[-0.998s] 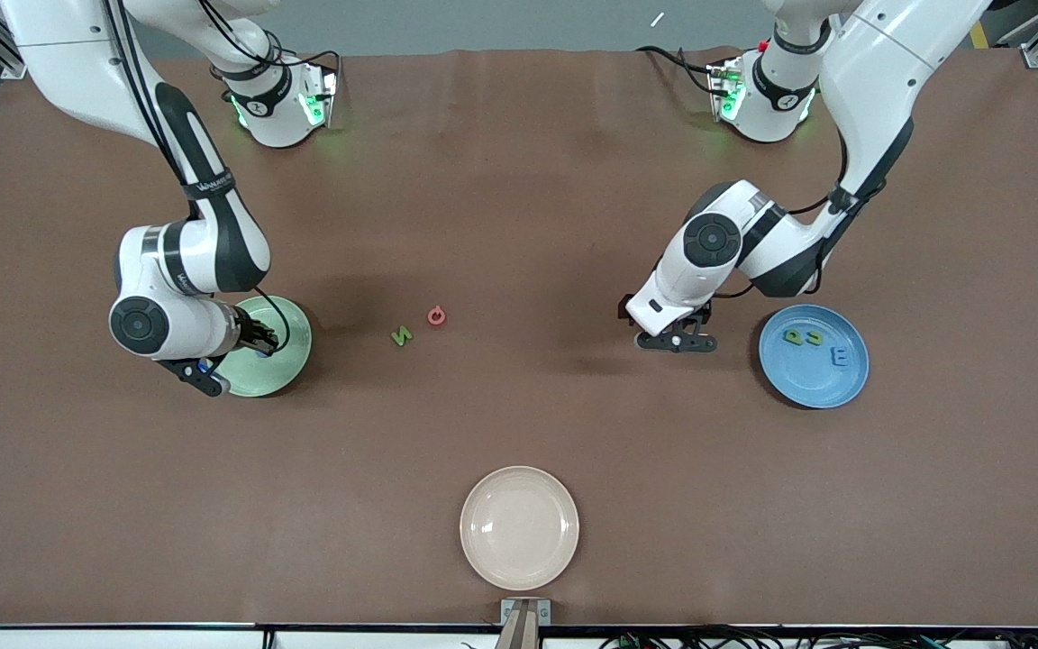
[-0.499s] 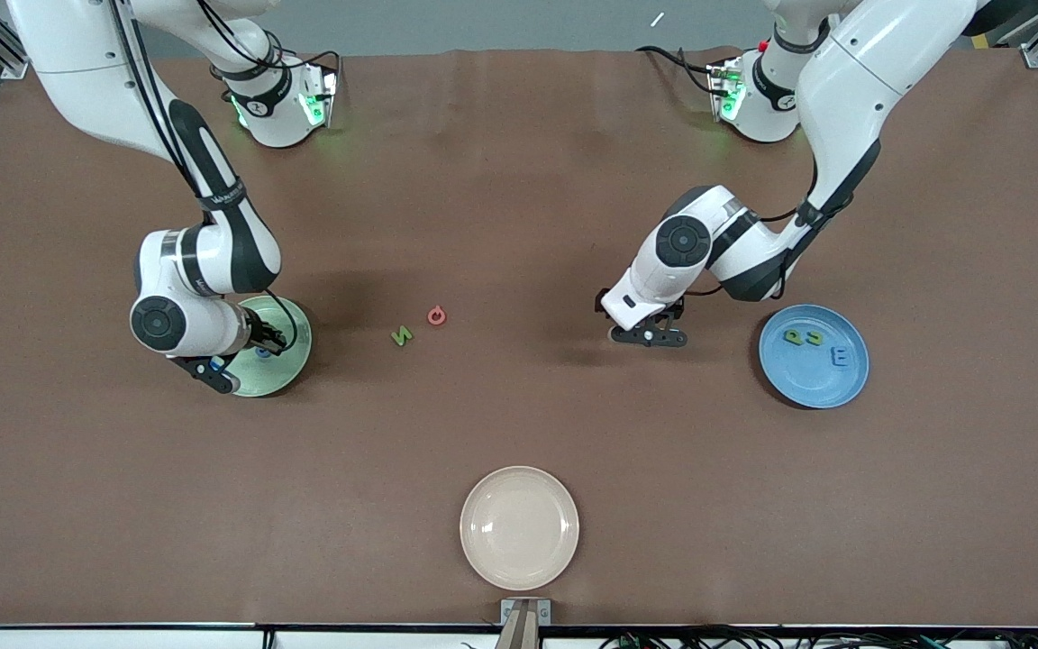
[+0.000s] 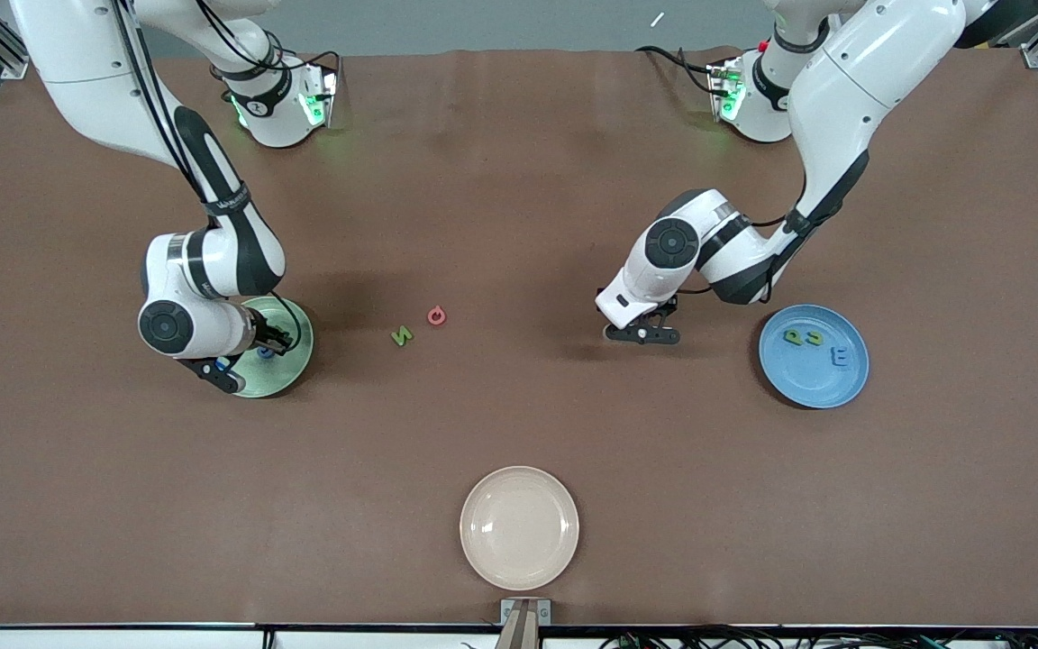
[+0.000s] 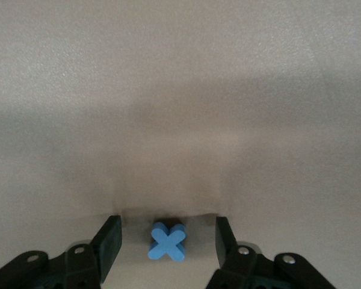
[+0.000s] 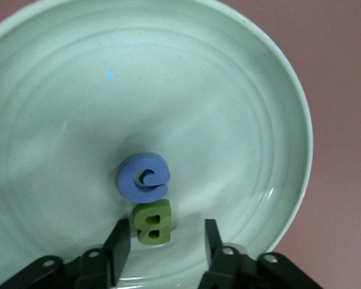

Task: Sort upper and lower case letters into plates
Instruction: 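Release the B in the green plate while the left gripper grasps the x, then place the blue x in the blue plate while the right gripper grasps the N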

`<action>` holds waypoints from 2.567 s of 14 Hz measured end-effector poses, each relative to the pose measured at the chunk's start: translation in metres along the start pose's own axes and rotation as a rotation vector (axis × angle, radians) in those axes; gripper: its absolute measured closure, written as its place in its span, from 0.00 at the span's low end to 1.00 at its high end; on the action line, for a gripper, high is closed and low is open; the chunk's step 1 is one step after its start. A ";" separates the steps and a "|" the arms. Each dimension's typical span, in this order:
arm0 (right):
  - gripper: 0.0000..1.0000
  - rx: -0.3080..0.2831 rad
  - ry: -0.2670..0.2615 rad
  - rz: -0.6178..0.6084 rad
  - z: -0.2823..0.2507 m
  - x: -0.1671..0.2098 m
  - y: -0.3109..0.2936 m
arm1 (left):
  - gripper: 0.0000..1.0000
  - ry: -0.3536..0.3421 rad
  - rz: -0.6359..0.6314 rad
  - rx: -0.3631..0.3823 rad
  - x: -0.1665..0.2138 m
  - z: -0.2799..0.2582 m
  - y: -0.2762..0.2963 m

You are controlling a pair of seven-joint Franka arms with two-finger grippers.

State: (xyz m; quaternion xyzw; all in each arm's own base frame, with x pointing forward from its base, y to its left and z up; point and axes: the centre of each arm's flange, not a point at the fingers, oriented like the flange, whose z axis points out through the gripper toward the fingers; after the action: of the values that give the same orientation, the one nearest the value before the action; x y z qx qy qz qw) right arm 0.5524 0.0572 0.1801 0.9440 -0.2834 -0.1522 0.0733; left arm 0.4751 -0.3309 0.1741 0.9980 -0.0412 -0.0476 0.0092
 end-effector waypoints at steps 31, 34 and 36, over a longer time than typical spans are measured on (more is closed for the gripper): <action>0.00 0.206 0.117 0.280 -0.008 -0.146 -0.178 | 0.75 0.069 -0.020 0.079 0.111 -0.095 -0.243; 0.03 0.215 0.128 0.277 0.002 -0.144 -0.181 | 0.75 0.049 -0.008 0.071 0.111 -0.086 -0.274; 0.05 0.214 0.130 0.275 0.006 -0.144 -0.182 | 0.75 0.035 -0.002 0.064 0.110 -0.079 -0.291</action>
State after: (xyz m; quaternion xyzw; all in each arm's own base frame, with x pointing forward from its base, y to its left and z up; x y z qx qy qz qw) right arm 0.5296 0.2882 0.1688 0.9067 -0.4189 -0.0482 0.0107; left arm 0.6160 -0.0485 0.2361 0.9985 -0.0417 -0.0286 -0.0218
